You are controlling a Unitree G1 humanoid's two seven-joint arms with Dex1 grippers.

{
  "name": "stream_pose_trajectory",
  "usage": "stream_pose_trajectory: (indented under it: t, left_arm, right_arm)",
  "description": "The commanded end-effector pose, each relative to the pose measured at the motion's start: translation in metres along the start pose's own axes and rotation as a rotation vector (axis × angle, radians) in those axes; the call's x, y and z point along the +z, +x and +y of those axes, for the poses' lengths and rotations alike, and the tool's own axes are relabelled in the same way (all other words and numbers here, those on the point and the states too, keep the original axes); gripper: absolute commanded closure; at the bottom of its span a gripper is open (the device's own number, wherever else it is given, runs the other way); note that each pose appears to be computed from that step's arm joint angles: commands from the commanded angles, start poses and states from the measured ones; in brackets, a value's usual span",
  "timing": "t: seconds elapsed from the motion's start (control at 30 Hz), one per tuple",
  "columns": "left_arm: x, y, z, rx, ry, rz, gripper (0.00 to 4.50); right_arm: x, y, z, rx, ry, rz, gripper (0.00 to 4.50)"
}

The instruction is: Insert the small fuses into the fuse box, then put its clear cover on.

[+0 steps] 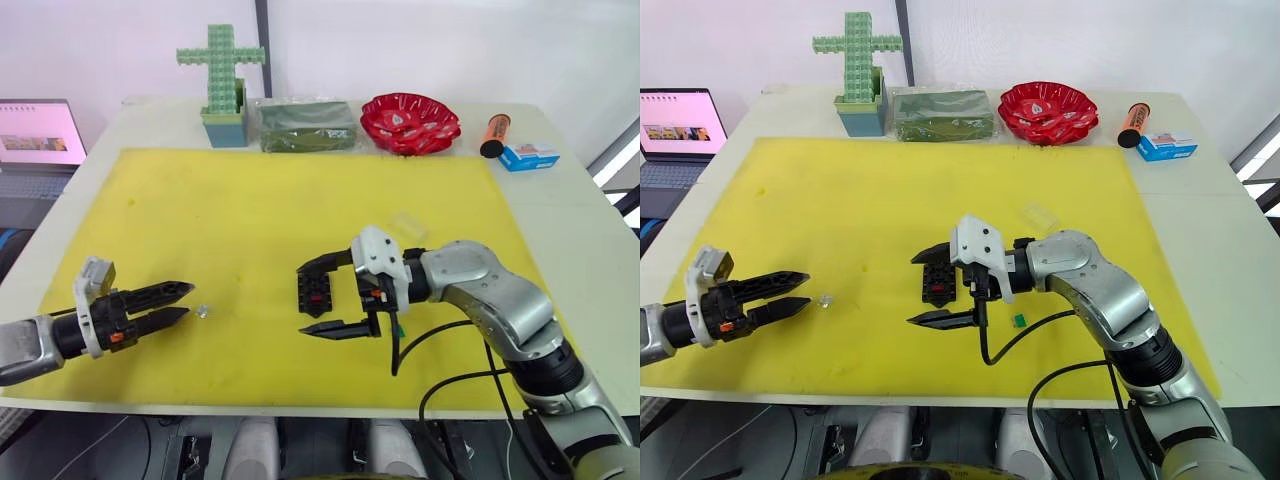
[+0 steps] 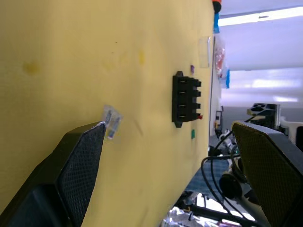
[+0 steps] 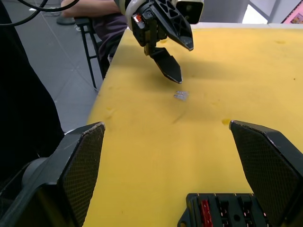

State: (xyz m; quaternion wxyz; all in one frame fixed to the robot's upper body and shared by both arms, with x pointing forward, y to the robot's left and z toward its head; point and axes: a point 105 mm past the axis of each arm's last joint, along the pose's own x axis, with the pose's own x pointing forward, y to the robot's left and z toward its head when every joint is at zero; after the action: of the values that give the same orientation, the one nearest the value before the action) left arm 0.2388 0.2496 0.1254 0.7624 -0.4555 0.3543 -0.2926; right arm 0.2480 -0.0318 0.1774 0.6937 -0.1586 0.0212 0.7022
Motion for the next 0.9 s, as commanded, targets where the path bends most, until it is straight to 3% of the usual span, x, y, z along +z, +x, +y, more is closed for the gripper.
stream_pose_trajectory:
  t: [0.03,0.5,0.87,0.9]
  left_arm:
    - [0.001,0.001,0.001,-0.003,0.012,0.012,0.04]
    - [-0.012,0.015,0.004,-0.042,0.008,0.089,0.04]
    - [-0.013,0.017,0.030,0.038,0.001,0.086,0.04]
    - [-0.012,0.017,0.036,0.067,0.006,0.076,0.20]
  right_arm:
    - [0.011,-0.005,0.001,-0.019,-0.049,-0.014,0.00]
    - [0.009,-0.011,0.000,-0.037,-0.034,0.006,0.00]
    - [0.007,-0.013,0.001,-0.038,-0.021,0.019,0.00]
    - [0.007,-0.013,0.001,-0.037,-0.020,0.020,0.00]
